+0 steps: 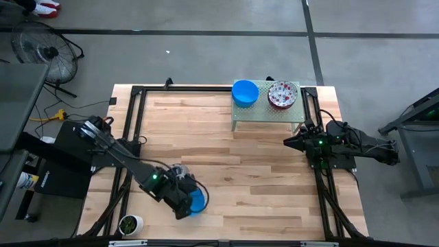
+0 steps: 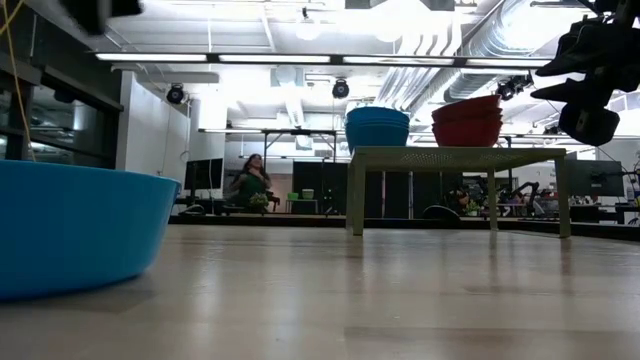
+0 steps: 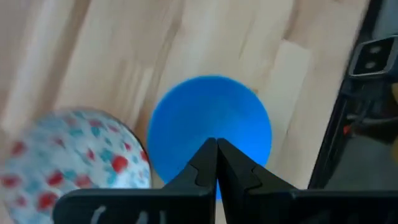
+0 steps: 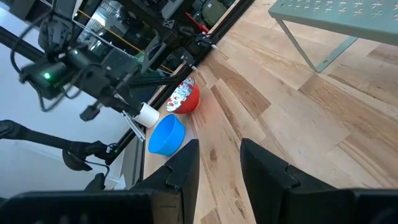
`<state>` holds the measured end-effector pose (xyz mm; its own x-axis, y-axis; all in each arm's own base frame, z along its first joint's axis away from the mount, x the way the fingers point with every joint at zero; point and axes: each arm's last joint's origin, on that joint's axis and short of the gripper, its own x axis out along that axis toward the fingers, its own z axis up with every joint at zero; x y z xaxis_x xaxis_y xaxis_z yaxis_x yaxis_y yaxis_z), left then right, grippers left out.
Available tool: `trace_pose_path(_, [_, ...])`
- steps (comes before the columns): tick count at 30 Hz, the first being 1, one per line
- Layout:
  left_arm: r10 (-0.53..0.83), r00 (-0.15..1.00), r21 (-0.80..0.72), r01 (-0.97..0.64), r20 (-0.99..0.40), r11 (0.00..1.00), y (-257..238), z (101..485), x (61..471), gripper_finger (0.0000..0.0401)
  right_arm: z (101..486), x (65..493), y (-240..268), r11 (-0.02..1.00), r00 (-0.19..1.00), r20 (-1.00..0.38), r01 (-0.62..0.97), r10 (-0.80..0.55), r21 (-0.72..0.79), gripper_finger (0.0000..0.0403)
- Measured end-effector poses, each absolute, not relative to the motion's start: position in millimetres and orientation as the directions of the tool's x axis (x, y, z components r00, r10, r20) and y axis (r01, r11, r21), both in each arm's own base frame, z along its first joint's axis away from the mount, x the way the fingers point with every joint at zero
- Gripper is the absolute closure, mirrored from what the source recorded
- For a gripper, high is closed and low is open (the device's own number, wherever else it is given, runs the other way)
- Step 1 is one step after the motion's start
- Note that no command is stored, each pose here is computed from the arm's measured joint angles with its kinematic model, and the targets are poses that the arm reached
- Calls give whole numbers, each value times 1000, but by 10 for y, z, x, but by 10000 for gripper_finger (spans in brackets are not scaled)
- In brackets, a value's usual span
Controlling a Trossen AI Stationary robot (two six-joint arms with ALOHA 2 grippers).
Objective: Pick & Place Mini bowls
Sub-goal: Stack the blue bowl on the blue bowls on the shelf
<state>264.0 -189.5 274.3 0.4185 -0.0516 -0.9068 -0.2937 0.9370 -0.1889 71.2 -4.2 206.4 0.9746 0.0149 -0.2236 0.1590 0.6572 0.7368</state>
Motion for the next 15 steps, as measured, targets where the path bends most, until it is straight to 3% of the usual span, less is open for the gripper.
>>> trace_pose_path(9, [-29, 412, -282, -570, -911, 772, -2394, 2391, 2540, 398, 2063, 712, -42, 657, 974, -224, 160, 15, 737, 298])
trace_pose_path(15, [16, 436, -332, -708, -900, 623, -2578, 2298, 2403, 357, 2064, 712, -42, 657, 974, -224, 159, 15, 737, 298])
